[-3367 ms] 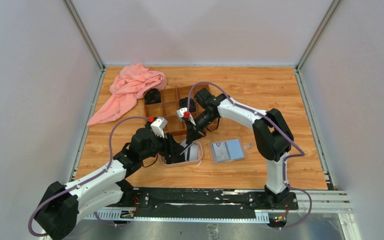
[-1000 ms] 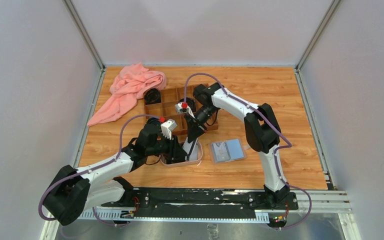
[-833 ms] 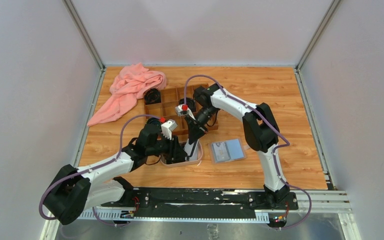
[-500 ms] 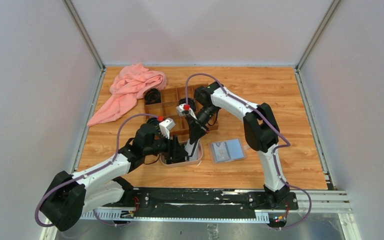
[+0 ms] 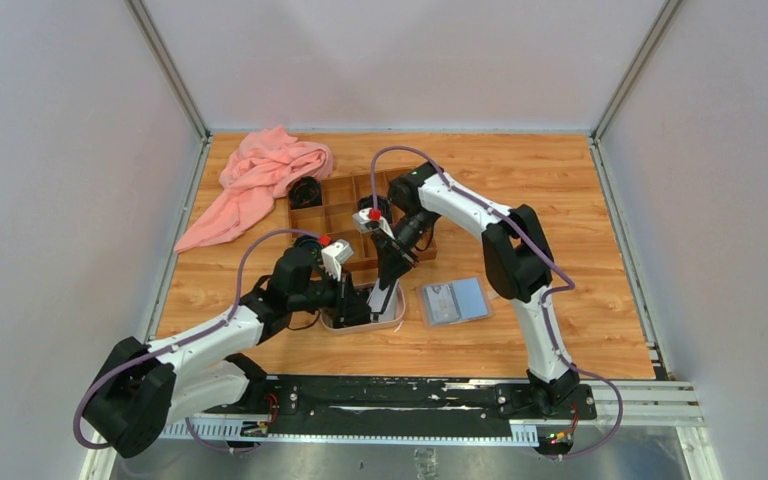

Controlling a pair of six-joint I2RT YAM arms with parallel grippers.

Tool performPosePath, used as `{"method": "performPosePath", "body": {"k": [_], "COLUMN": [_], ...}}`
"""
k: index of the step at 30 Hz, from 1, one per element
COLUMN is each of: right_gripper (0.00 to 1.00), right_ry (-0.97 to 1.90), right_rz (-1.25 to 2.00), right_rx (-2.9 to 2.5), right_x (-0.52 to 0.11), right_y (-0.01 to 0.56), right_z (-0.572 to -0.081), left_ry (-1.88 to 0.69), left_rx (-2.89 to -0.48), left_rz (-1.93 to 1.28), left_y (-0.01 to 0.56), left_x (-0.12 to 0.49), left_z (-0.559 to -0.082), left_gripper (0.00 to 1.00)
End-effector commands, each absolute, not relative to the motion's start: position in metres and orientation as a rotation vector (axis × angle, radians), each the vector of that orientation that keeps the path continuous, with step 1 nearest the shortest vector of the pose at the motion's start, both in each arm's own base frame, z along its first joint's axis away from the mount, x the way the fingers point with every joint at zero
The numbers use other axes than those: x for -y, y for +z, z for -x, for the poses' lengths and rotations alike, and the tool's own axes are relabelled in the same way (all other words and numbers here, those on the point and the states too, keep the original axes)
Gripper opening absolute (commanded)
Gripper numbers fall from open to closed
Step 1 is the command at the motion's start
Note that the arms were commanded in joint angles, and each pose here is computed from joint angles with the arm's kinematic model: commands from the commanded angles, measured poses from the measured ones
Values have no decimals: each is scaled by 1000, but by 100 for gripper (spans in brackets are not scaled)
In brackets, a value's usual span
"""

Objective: Put the credit cards into the card holder
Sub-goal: Place the credit card in the storage box.

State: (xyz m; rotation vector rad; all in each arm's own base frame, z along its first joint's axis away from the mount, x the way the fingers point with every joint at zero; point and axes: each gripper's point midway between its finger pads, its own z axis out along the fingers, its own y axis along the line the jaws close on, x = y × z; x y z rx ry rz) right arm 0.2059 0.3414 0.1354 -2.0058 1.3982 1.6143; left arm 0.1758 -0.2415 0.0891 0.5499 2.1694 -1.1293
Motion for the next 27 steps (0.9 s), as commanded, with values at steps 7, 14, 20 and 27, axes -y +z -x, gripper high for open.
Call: {"method": "performPosePath", "body": {"k": [7,14,20,27], "right_gripper": [1,4,12,22], "right_ry": [1597,1462,1452,1424], "right_rz": [2042,2177,2165,2131], "right_rx": [-1423,-1411,-1438,-1457], "right_x": [-341,-339,-342,-343], "right_y": [122,100,94,93], "right_z": [-214,-218,-219,-222], "left_ry": [-1083,-937,-936,-939], "left_rx": [-2245,-2318,-2322,-2353], "left_rz": [-566,-557,-563,-552], "left_y": [77,75,71,64], "left_x": [237,221,221,221], "left_z": [-178,-183,-183,-180], "left_gripper": [0,0,0,0]}}
